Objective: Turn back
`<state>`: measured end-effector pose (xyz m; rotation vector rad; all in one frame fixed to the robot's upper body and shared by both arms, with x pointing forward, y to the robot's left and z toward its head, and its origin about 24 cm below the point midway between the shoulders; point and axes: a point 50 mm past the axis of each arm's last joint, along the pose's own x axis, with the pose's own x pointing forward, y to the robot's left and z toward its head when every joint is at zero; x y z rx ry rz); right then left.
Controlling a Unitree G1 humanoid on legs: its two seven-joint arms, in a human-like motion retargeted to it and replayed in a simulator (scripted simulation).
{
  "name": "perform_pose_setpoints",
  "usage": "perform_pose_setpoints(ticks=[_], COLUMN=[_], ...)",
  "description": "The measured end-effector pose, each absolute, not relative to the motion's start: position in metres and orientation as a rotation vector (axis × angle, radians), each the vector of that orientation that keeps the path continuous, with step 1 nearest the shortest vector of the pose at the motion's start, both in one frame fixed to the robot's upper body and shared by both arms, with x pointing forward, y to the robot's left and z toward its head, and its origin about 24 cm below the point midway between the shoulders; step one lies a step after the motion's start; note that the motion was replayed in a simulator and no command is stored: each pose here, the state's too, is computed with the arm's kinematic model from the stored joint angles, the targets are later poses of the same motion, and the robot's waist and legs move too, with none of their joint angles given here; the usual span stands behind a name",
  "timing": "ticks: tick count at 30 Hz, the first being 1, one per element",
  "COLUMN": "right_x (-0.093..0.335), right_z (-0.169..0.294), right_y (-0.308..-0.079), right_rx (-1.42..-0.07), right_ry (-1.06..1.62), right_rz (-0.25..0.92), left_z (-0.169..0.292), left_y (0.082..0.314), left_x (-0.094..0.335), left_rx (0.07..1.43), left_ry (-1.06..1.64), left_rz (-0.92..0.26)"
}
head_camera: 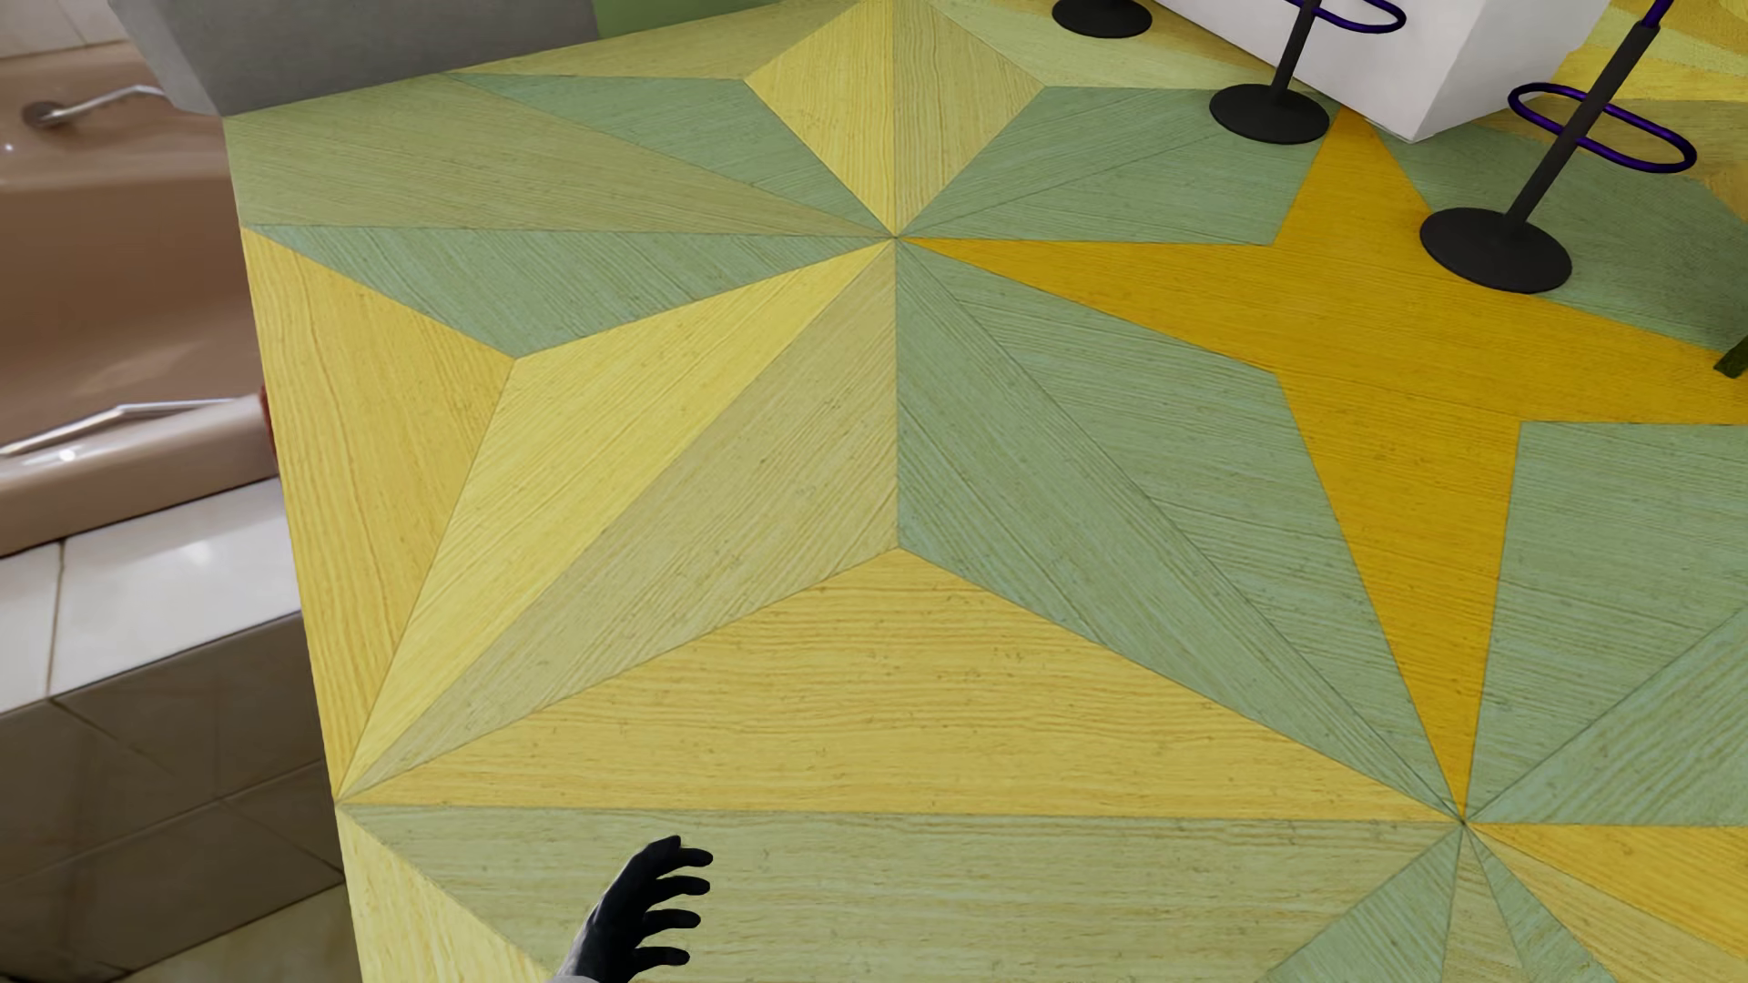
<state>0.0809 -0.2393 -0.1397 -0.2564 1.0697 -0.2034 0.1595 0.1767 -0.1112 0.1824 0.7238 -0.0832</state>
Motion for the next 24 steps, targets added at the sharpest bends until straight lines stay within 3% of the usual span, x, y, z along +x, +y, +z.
perform_pose_setpoints(ticks=[4,6,8,11,13,14,16,20,22,24], right_x=[0.107,0.11,0.101,0.079,0.095,0.107,0.104,0.08,0.079,0.1], right_z=[-0.134,-0.134,-0.134,-0.137,-0.133,-0.132,-0.134,-0.14,-0.142,-0.137], right_y=[-0.206,-0.205,-0.225,-0.237,-0.235,-0.22,-0.208,-0.234,-0.238,-0.215], right_rx=[-0.277,-0.249,-0.246,-0.256,-0.27,-0.268,-0.241,-0.253,-0.283,-0.289], right_ry=[0.974,0.997,1.013,1.041,0.991,0.955,0.971,1.086,1.101,1.016], right_rz=[-0.192,-0.178,-0.185,-0.201,-0.228,-0.206,-0.213,-0.246,-0.255,-0.209], left_z=[-0.12,-0.123,-0.112,-0.107,-0.119,-0.122,-0.128,-0.112,-0.114,-0.118], left_y=[0.227,0.217,0.192,0.177,0.214,0.226,0.213,0.183,0.198,0.22], left_x=[0.12,0.12,0.155,0.165,0.126,0.113,0.11,0.158,0.15,0.126], left_rx=[0.254,0.226,0.19,0.168,0.183,0.186,0.213,0.2,0.194,0.214], left_ry=[0.847,0.867,0.779,0.722,0.832,0.874,0.924,0.772,0.763,0.803], left_rz=[-0.063,-0.053,-0.056,-0.047,0.012,0.048,-0.006,-0.07,-0.031,0.0])
